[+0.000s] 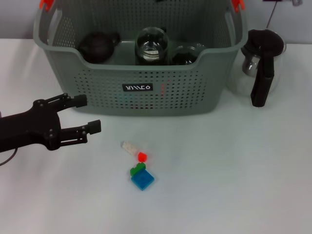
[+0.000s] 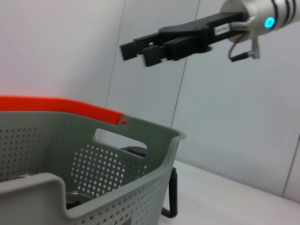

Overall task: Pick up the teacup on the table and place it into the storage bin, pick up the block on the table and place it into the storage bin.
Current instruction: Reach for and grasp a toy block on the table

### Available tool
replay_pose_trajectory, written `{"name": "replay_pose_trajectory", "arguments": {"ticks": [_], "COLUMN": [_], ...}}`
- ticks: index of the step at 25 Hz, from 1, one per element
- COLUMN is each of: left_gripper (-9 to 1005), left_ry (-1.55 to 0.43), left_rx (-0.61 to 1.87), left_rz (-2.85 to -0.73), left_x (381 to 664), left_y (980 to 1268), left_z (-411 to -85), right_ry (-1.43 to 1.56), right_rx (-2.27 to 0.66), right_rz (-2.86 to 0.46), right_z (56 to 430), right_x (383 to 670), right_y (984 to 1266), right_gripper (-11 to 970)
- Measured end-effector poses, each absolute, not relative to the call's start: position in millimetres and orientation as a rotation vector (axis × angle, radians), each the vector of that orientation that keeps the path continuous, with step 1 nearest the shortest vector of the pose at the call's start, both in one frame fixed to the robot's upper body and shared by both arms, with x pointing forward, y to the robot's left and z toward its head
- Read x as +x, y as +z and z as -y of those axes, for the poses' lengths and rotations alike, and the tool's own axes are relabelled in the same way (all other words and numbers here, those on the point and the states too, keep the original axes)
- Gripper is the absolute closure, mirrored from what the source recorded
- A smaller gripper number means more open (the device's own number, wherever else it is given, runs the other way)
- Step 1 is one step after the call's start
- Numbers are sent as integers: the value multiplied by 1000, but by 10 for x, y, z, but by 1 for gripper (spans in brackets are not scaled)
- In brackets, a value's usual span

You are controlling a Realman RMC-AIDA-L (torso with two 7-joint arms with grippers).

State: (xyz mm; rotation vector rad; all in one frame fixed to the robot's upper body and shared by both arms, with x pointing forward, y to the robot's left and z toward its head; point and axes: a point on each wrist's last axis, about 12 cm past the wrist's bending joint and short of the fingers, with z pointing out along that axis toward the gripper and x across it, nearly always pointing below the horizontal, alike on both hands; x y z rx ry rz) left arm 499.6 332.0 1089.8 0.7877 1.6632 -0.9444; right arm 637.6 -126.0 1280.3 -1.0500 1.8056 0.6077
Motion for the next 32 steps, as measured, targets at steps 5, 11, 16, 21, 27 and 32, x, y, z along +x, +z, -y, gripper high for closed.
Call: {"name": "replay_pose_trajectory", "arguments": {"ticks": [5, 11, 16, 21, 27, 32], "left_gripper": [135, 135, 135, 135, 135, 135], "left_ry": [-949, -948, -968, -1000, -1045, -1097], "left_rx": [792, 820, 845, 890, 998, 1084], "left_rz": [-1657, -1637, -1627, -1619, -1612, -1617], "left_x": [4979, 4958, 4957, 4960, 4953, 4962], "left_y": [10905, 10936, 10946, 10951, 10975, 10963], "left_z": [-3327, -3341, -3310, -3241, -3153, -3036], "right_ry": [775, 838, 881, 954, 974, 974], "right_rx": [-1102, -1261, -1359, -1318, -1340, -1357], "right_rz": [-1733, -1733, -1744, -1801, -1799, -1798], "right_z": [1410, 1698, 1964, 2076, 2129, 2146], "right_x": [6108, 5820, 5579, 5475, 5408, 5402], "right_y": [12634, 12260, 11856, 11586, 11549, 11556], "right_gripper": [253, 71, 35, 35, 35, 35]}}
